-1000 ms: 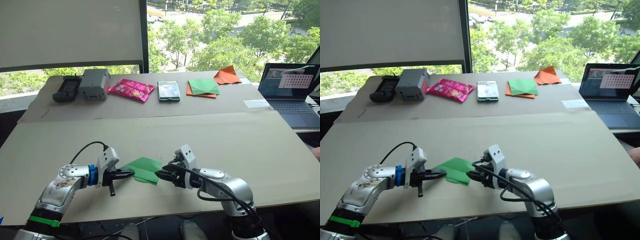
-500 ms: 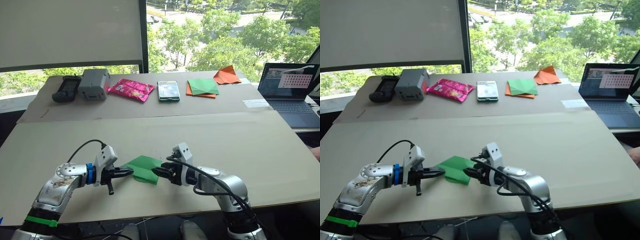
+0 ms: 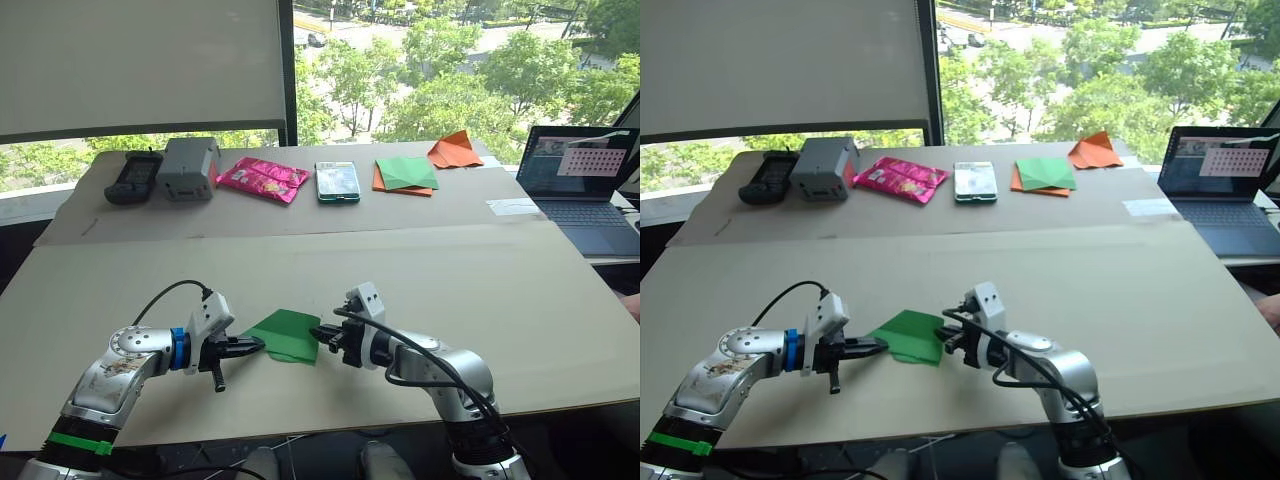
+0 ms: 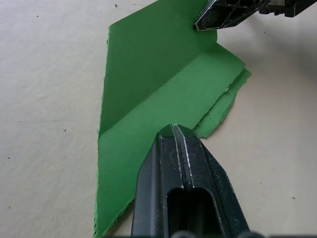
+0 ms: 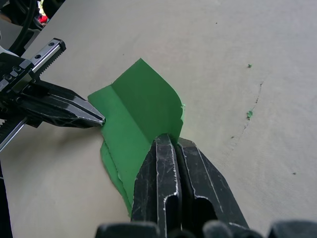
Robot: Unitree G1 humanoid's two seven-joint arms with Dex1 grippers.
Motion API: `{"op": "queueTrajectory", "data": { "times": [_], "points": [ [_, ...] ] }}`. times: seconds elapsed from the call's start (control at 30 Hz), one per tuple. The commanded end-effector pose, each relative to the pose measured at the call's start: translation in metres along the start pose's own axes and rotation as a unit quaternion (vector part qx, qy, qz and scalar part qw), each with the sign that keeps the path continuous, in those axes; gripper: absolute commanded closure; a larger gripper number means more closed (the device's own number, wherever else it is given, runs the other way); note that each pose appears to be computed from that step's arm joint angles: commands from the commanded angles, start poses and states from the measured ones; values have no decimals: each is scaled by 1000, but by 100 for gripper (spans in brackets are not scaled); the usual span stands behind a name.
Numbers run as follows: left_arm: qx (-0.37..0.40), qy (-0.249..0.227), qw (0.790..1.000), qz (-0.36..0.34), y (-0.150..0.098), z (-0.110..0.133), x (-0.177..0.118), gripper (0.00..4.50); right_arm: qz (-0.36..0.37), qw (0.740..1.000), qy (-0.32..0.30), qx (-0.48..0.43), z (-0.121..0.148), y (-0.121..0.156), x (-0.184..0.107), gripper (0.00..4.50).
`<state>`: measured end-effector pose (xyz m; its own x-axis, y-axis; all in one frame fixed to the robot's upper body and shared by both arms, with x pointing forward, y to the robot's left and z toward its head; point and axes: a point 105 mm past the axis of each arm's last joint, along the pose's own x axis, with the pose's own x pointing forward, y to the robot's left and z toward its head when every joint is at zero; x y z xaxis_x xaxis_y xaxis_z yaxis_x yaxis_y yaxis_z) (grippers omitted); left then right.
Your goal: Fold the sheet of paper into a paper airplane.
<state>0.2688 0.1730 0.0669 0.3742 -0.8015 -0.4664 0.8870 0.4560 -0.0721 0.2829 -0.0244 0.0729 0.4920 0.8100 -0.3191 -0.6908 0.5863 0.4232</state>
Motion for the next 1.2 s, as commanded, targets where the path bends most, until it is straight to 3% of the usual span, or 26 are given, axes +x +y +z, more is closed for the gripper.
{"op": "queueTrajectory", "data": {
  "times": [0.03, 0.13, 0.23, 0.43, 0.53, 0.63, 0.83, 0.97, 1.2],
  "points": [
    [14, -3, 1000, -8, -4, 6, -1, 450, 25, 998, -34, -51, 14, 11, -3, 448],
    [13, -3, 1000, -7, -4, 5, -1, 450, 35, 988, -43, -142, 14, 18, -5, 448],
    [5, -10, 1000, -5, -4, 7, -2, 450, 49, 954, -36, -294, 3, 26, -5, 448],
    [-20, -30, 999, -1, -3, 13, -7, 450, 32, 900, -29, -434, -2, 16, -1, 448],
    [-42, -45, 998, 0, -2, 17, -11, 450, 43, 865, -42, -498, 3, 22, 0, 448],
    [-51, -45, 998, 3, -1, 18, -19, 450, 65, 808, -20, -586, -4, 25, 1, 448],
    [-55, -32, 998, 4, 1, 16, -32, 450, 93, 740, 1, -667, -10, 29, 0, 448],
    [-47, -28, 998, 13, 8, 19, -39, 450, 101, 722, 25, -684, -18, 26, 3, 448],
    [-32, -54, 998, -1, 5, 37, -24, 450, 97, 729, 34, -676, -20, 24, 6, 448]
  ]
}}
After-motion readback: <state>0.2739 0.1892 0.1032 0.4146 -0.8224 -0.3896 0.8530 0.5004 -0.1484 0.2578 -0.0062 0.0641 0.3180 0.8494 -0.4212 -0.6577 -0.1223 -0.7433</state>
